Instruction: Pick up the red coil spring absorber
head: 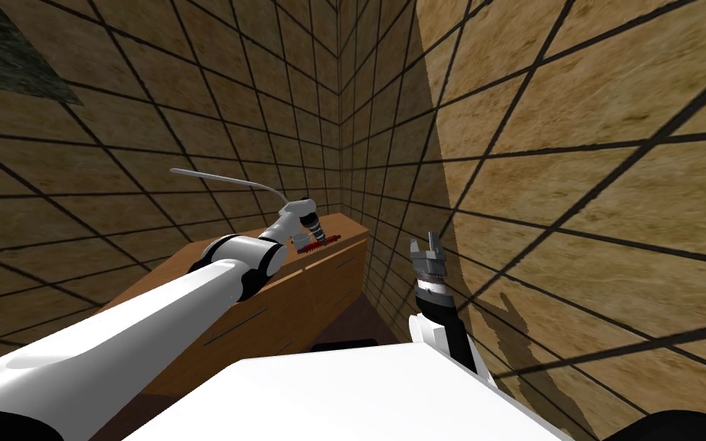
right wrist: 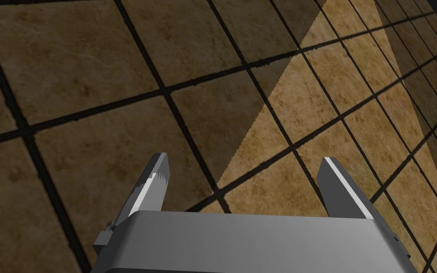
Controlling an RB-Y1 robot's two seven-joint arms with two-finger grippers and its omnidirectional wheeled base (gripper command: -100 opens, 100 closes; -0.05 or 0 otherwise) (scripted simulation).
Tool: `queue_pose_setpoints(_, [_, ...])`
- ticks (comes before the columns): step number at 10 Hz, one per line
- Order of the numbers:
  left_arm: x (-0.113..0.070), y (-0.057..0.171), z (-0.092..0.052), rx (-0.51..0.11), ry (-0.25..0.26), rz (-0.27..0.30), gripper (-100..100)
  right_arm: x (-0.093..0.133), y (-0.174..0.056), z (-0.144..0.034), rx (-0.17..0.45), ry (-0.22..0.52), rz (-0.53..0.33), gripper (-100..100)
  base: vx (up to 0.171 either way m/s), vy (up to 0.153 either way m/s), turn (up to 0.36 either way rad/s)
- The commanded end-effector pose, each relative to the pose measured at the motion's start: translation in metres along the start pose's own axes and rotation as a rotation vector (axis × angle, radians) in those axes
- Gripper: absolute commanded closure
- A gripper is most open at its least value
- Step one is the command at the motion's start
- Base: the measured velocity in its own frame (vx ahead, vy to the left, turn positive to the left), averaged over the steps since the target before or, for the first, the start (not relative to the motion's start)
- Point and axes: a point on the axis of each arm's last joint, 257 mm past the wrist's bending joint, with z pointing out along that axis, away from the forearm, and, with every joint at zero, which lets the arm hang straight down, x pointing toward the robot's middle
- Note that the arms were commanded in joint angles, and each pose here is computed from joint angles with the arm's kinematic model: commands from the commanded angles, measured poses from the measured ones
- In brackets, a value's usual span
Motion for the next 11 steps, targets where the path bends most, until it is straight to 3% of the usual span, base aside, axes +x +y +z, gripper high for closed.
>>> queue_pose_setpoints(1, [0.0,0.0,0.0,0.0,0.0,0.0,-100,0.0,0.0,0.0,0.0,0.0,0.0,0,0.004,-0.009,-0.01])
queue_pose_setpoints(2, [-0.001,0.001,0.0,-0.003,-0.002,-0.002,0,0.0,0.0,0.0,0.0,0.0,0.0,0,0.0,0.0,0.0])
queue_pose_setpoints(3, [-0.017,-0.011,0.0,0.013,-0.006,-0.044,-100,0.0,0.0,0.0,0.0,0.0,0.0,0,-0.03,0.021,-0.309])
queue_pose_setpoints(7, [-0.058,-0.036,0.001,0.05,-0.019,-0.149,-100,0.0,0.0,0.0,0.0,0.0,0.0,0,-0.069,0.048,-0.308])
queue_pose_setpoints(8, [-0.075,-0.046,0.001,0.066,-0.025,-0.19,-100,0.0,0.0,0.0,0.0,0.0,0.0,0,-0.044,0.039,-0.349])
queue_pose_setpoints(9, [-0.084,-0.05,0.0,0.073,-0.028,-0.211,-100,0.0,0.0,0.0,0.0,0.0,0.0,0,-0.053,0.039,-0.297])
queue_pose_setpoints(10, [-0.078,-0.046,0.002,0.07,-0.025,-0.192,-100,0.0,0.0,0.0,0.0,0.0,0.0,0,-0.025,0.019,-0.049])
queue_pose_setpoints(11, [-0.079,-0.046,0.002,0.07,-0.025,-0.197,100,0.0,0.0,0.0,0.0,0.0,0.0,0,0.0,0.0,0.0])
